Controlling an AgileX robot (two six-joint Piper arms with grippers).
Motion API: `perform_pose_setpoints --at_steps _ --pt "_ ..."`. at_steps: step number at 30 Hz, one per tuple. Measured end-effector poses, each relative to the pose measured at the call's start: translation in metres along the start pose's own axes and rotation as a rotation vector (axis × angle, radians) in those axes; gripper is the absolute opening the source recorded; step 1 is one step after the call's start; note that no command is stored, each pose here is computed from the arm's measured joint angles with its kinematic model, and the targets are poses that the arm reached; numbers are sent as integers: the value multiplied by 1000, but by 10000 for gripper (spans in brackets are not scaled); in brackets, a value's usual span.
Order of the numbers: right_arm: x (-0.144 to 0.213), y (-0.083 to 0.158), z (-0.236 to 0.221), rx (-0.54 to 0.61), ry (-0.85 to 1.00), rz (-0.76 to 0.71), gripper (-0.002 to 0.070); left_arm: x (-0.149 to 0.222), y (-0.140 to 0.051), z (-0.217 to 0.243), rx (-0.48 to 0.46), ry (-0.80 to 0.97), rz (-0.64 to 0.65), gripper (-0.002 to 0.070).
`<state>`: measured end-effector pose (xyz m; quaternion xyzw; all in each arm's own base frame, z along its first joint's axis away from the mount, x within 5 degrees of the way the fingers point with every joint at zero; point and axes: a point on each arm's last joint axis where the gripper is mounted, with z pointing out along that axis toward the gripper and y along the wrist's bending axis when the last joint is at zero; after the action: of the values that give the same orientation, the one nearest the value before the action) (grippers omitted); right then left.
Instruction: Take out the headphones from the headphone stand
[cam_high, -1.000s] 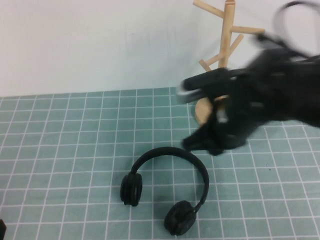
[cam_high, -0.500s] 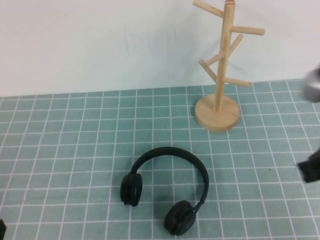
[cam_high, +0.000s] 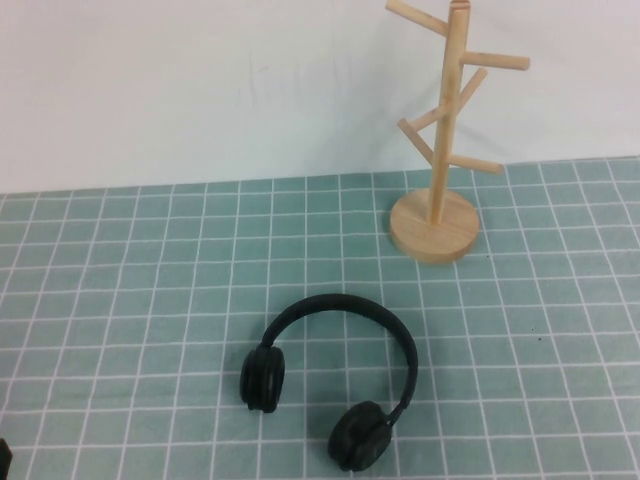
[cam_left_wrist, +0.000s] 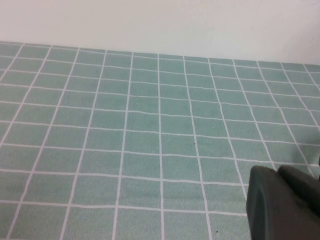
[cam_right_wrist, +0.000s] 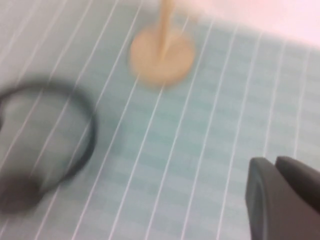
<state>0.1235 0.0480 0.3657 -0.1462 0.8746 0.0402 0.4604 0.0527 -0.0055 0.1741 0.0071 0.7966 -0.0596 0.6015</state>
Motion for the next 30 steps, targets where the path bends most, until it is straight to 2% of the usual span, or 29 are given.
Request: perform_pose_setpoints --at_steps 6,10,15,20,30 --pt "76 -21 22 132 -298 84 -6 0 0 0 0 0 0 -3" --pt "125 -23 30 212 -468 106 -6 0 0 0 0 0 0 -3" --pt "163 -19 31 272 -591 132 -6 0 0 0 0 0 0 -3" --pt "178 -18 29 286 -658 194 -6 0 0 0 0 0 0 -3" --pt "181 -18 31 277 -634 244 -6 0 0 0 0 0 0 -3"
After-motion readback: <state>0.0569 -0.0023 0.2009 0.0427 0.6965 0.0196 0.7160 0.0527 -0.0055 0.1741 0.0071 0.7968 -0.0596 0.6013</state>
